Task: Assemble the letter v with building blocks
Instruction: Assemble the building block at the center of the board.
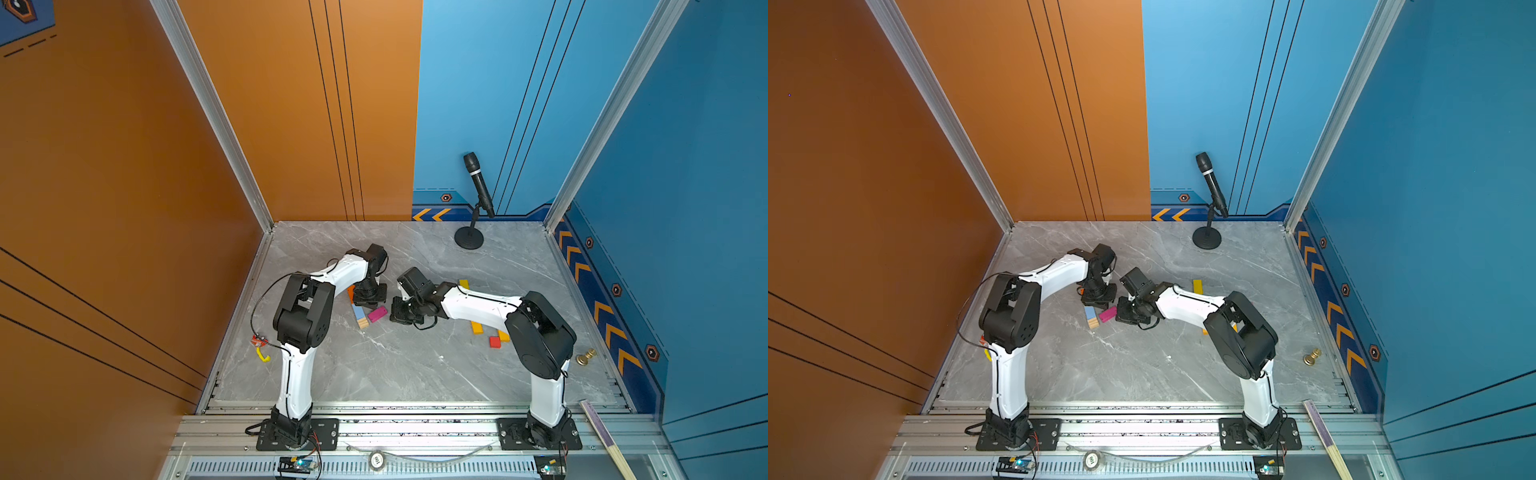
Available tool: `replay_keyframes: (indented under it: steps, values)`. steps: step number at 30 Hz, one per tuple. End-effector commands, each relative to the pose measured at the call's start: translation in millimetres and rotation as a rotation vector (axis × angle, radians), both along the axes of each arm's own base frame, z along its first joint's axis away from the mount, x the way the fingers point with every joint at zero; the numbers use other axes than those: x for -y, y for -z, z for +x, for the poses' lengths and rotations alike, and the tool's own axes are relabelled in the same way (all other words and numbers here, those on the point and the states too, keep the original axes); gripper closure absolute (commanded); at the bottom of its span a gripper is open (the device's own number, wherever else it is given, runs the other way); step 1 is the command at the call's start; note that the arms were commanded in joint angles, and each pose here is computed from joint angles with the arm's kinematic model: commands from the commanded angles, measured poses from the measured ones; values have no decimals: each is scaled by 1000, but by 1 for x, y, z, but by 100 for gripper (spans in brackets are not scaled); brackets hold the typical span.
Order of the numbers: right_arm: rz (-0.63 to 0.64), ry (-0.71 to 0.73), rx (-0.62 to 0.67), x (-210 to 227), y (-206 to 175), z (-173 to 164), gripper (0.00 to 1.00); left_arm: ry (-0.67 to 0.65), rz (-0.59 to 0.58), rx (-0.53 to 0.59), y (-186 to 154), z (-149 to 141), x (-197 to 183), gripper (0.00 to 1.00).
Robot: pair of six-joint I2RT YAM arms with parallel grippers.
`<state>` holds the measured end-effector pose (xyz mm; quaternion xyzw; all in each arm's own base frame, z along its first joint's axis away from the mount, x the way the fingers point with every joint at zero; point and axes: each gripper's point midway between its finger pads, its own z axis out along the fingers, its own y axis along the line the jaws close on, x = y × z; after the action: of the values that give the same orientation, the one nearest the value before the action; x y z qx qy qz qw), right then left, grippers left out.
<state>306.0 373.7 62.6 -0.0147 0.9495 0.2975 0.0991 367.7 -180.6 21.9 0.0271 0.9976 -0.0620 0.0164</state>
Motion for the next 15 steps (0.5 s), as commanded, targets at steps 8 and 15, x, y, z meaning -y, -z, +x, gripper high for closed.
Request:
replay_keyframes:
  steps: [8, 15]
  values:
    - [-27, 43, 24, 18, -4, 14, 100, -26, -9, 139, -44, 38, 12, 100]
    - [-42, 34, 41, 25, -7, 29, 83, -56, -86, 322, -117, 71, 24, 100]
